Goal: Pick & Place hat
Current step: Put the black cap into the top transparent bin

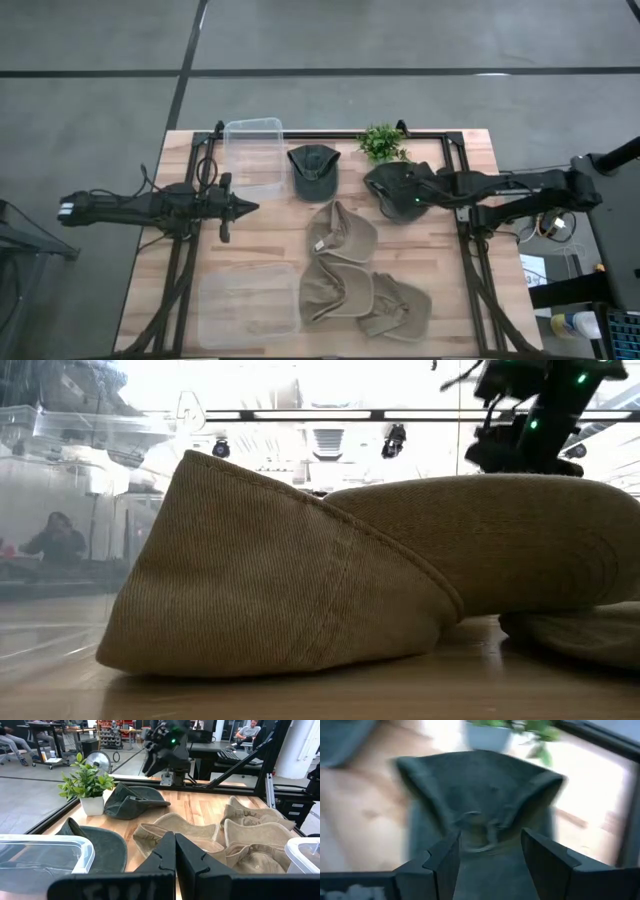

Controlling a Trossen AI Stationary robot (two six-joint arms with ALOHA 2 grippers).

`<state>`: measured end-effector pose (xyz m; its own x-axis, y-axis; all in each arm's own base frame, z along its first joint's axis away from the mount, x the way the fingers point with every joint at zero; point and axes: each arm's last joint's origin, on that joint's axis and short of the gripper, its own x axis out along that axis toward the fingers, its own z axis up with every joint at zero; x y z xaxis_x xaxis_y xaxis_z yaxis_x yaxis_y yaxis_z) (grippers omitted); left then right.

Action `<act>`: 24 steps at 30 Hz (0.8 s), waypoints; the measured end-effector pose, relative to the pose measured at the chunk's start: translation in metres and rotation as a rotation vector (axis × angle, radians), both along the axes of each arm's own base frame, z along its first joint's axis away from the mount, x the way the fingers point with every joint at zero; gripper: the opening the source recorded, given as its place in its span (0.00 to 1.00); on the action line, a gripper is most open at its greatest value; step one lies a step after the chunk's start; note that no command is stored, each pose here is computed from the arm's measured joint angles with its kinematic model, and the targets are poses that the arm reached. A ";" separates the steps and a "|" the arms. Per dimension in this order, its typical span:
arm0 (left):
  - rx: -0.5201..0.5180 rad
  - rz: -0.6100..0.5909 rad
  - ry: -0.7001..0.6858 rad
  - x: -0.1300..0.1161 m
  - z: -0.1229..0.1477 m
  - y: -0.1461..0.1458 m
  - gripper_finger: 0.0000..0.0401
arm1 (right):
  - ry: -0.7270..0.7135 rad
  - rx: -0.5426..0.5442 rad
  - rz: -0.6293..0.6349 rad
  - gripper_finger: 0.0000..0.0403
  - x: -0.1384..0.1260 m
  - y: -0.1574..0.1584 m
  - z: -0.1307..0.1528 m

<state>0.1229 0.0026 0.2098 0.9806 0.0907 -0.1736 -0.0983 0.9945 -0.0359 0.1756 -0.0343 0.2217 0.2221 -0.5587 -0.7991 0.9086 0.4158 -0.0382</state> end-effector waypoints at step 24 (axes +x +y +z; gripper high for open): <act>0.000 -0.001 0.001 0.000 0.000 0.000 0.00 | 0.351 0.181 -0.217 0.50 -0.015 -0.046 -0.040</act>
<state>0.1229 0.0025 0.2098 0.9806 0.0899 -0.1744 -0.0976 0.9946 -0.0360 0.1601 -0.0803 0.1821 -0.1870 -0.4068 -0.8942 0.9203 0.2457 -0.3043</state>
